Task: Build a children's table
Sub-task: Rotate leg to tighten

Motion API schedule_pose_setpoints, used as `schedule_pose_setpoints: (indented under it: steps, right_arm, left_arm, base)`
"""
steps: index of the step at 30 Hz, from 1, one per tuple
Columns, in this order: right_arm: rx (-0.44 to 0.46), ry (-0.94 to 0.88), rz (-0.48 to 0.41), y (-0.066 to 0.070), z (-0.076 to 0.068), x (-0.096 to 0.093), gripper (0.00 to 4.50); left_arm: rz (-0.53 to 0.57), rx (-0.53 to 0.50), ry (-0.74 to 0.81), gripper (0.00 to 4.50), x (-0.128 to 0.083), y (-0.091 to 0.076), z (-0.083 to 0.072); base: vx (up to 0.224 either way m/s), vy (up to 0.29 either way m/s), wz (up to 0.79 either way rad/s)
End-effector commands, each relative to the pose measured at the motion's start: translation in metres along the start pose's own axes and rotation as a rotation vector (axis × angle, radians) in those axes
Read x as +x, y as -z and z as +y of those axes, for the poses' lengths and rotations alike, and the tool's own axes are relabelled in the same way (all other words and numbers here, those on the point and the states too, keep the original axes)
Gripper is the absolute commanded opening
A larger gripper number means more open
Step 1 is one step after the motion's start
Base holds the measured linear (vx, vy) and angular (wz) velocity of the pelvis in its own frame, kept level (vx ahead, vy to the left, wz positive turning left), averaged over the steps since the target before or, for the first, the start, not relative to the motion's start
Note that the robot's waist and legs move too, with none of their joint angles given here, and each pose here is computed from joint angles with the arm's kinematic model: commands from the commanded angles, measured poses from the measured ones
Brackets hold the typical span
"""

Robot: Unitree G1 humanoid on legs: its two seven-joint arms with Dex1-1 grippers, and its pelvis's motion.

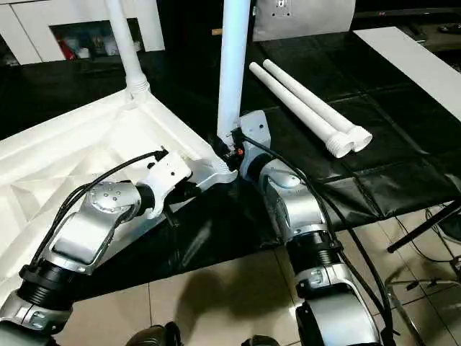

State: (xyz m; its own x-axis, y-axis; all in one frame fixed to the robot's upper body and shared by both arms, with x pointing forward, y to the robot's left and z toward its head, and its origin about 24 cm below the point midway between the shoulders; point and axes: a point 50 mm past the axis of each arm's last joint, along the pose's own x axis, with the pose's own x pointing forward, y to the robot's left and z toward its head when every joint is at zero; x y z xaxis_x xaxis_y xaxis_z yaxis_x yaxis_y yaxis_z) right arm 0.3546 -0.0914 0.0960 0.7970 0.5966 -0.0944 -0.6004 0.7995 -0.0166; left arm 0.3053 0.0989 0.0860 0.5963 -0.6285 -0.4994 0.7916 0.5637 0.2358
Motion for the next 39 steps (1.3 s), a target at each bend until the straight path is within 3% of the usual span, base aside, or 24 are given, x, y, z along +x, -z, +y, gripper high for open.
schedule_pose_setpoints:
  steps: [1,17,19,24,39]
  right_arm:
    - [0.107,0.004,0.316,0.070,0.007,-0.012,1.86]
    - [0.054,-0.005,0.296,0.066,0.001,-0.010,1.86]
    - [0.055,-0.006,0.294,0.066,0.000,-0.010,2.42]
    - [0.059,0.003,0.289,0.066,-0.002,-0.011,3.02]
    - [0.052,0.003,0.238,0.060,-0.007,-0.017,4.25]
  left_arm:
    - [-0.074,0.066,0.128,0.00,0.005,-0.019,-0.022]
    - [-0.069,0.058,0.091,0.00,0.003,-0.017,-0.015]
    - [-0.069,0.058,0.091,0.00,0.003,-0.017,-0.015]
    - [-0.074,0.066,0.096,0.00,0.002,-0.018,-0.013]
    - [-0.065,0.075,0.106,0.00,0.000,-0.014,-0.010]
  base:
    - [0.000,0.000,0.00]
    - [0.000,0.000,0.00]
    - [0.000,0.000,0.00]
    - [0.000,0.000,0.00]
    - [0.000,0.000,0.00]
